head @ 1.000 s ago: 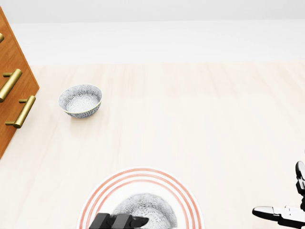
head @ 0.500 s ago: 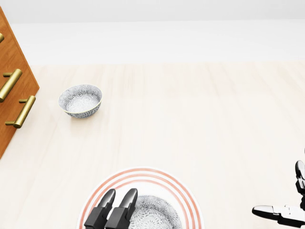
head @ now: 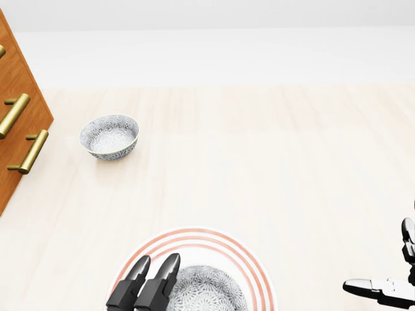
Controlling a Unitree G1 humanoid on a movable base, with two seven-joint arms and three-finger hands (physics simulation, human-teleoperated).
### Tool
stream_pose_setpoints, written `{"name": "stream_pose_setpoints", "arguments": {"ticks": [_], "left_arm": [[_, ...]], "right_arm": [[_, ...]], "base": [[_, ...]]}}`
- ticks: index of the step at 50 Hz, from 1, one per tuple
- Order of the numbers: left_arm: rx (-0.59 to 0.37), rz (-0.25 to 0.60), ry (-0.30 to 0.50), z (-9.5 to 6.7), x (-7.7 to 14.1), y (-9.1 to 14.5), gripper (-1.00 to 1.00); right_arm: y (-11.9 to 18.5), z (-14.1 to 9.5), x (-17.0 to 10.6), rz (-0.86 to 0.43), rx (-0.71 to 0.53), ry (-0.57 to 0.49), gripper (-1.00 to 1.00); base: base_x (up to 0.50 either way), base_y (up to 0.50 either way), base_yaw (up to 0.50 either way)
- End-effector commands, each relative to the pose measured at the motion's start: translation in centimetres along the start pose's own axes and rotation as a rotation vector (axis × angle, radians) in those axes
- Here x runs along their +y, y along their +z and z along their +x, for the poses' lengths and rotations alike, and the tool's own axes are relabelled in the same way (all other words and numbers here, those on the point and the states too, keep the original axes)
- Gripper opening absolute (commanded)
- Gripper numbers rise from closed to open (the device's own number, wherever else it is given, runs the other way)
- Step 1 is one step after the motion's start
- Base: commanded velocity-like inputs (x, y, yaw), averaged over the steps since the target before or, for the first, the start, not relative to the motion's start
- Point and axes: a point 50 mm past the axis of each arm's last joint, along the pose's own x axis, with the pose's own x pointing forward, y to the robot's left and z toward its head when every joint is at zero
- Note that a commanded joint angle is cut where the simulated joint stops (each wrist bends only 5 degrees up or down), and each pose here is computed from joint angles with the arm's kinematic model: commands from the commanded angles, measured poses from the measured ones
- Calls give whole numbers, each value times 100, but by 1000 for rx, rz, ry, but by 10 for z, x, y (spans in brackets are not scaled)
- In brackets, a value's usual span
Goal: Put the bowl in the middle on the plate.
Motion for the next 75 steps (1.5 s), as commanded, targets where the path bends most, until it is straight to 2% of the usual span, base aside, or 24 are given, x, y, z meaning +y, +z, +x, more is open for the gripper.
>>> {"name": "stream_pose_setpoints", "arguments": {"ticks": [1,12,37,51,62,66,70,75], "left_arm": [[16,-16,-10,-1,6,-2,100],[45,-31,-52,-10,3,-7,100],[177,-37,-46,-18,20,-28,100],[229,-78,-32,-20,30,-36,100],[358,-82,-12,-29,36,-57,100],[419,-111,29,-36,42,-66,100],[473,-139,35,-43,45,-73,100],[495,-175,65,-47,56,-75,100]], "right_arm": [[0,0,0,-2,0,-1,100],[0,0,0,-3,1,-1,100],[0,0,0,-5,1,-1,100],[-1,0,0,-6,0,0,100],[-2,1,0,-7,-1,-2,100],[-1,0,0,-8,0,-2,100],[-1,0,0,-8,0,-2,100],[-1,0,0,-7,0,-3,100]], "base": [[0,0,0],[0,0,0],[0,0,0],[0,0,0],[0,0,0],[0,0,0],[0,0,0],[0,0,0]]}}
